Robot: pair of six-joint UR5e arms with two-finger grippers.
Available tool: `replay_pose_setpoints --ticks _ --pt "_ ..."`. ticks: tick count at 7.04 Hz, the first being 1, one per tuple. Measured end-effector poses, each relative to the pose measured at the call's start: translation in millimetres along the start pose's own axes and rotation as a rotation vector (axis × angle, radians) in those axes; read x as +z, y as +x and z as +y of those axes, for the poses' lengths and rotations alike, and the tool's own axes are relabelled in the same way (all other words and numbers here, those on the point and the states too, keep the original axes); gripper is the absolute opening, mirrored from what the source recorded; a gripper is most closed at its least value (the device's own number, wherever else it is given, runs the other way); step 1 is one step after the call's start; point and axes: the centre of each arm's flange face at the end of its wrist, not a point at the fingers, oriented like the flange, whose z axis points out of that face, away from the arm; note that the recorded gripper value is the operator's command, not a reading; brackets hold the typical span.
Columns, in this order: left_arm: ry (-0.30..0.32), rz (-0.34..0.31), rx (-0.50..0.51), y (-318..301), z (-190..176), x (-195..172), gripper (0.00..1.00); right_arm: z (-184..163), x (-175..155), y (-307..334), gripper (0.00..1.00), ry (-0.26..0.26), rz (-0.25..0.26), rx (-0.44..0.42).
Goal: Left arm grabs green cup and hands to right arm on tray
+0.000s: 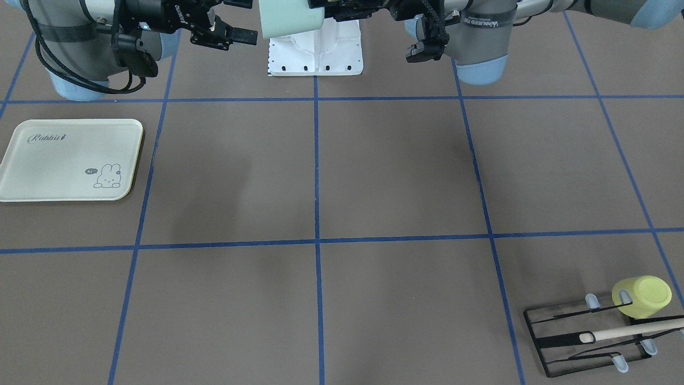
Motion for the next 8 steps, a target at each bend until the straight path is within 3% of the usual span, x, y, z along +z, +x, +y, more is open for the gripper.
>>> replay_pose_setpoints --ticks 2,6,7,8 --pt "-0.009 -0.001 -0.01 -5.0 4.7 5.2 0.0 0.4 1.7 1.2 0.88 0.002 -0.004 0.003" --pt "-0.012 0.009 -0.024 -10.8 9.8 16.2 0.0 7.0 3.2 2.9 0.61 -0.025 -0.021 0.0" --pt "-0.01 0.008 -0.026 -11.7 9.0 17.0 0.0 8.2 2.8 2.9 0.47 -0.031 -0.026 -0.003" --pt "-0.009 0.006 -0.027 -12.9 8.3 17.8 0.04 9.4 1.7 3.1 0.28 -0.037 -0.033 -0.006"
